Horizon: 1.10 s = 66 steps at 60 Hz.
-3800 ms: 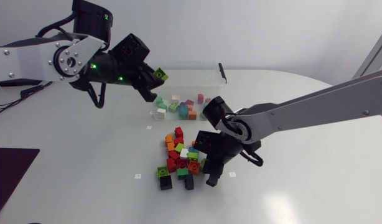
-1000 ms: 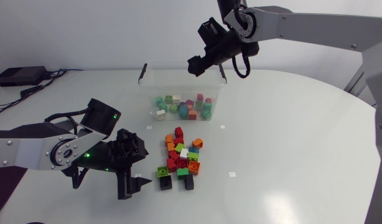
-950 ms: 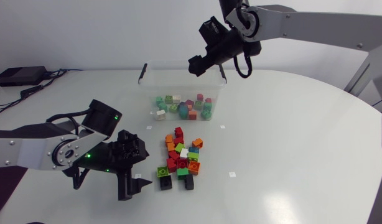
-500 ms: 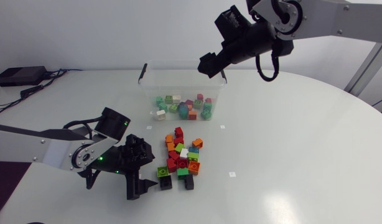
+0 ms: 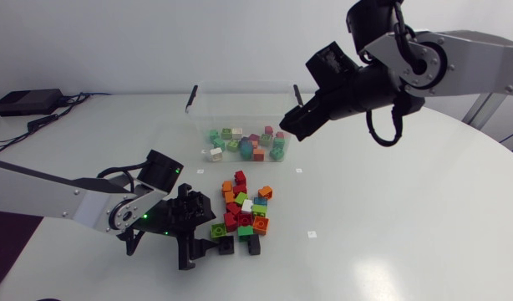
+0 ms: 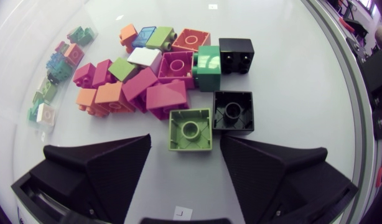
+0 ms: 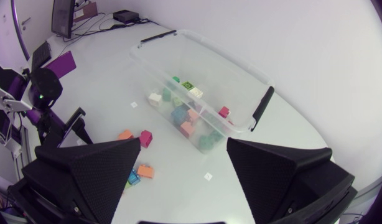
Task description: Place the duplo bricks in the container
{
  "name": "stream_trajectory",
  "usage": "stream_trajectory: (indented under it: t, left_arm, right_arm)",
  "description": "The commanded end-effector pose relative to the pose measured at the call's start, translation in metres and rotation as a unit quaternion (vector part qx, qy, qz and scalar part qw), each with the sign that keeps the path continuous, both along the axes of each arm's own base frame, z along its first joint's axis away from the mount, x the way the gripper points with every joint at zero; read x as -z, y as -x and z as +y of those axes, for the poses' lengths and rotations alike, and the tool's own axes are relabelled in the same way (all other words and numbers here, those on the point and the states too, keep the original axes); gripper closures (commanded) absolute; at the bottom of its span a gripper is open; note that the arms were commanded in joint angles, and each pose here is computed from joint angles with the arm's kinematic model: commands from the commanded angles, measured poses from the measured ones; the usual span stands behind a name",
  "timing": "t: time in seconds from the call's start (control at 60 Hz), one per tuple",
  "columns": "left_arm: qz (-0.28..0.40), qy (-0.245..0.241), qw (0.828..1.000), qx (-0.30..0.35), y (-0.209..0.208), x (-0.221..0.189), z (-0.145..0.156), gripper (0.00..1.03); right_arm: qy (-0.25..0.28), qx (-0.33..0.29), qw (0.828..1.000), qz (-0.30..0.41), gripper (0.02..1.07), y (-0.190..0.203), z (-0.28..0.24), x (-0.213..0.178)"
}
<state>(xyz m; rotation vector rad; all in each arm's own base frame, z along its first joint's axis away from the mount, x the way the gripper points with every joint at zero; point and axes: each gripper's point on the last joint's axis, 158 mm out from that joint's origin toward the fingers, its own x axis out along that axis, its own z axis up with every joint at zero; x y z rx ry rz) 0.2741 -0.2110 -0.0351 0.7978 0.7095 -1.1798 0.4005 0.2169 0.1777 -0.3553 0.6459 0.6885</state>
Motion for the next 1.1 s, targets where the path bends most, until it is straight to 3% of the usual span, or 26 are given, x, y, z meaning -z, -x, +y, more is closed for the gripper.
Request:
stream_trajectory:
  t: [0.0, 0.217, 0.383, 0.667, 1.083]
  left_arm:
    - [0.013, 0.006, 1.0, 0.0, 0.002, 0.005, -0.003, 0.49]
    - [0.015, 0.007, 1.0, -0.002, 0.001, 0.009, -0.005, 0.85]
    - [0.013, 0.008, 1.0, -0.007, 0.004, 0.005, 0.001, 0.85]
    - [-0.014, 0.016, 0.999, -0.035, -0.003, -0.026, 0.023, 0.85]
    - [-0.097, 0.047, 0.99, -0.094, -0.045, -0.104, 0.051, 0.85]
  right_arm:
    - [0.004, -0.016, 1.0, 0.003, 0.07, 0.022, 0.003, 0.008]
    - [0.034, -0.052, 0.997, 0.036, 0.07, 0.06, 0.006, 0.048]
    - [0.053, -0.057, 0.994, 0.074, 0.07, 0.069, 0.008, 0.083]
    - [0.096, -0.023, 0.988, 0.118, 0.07, 0.05, 0.023, 0.126]
    - [0.132, 0.015, 0.975, 0.179, 0.1, 0.025, 0.043, 0.17]
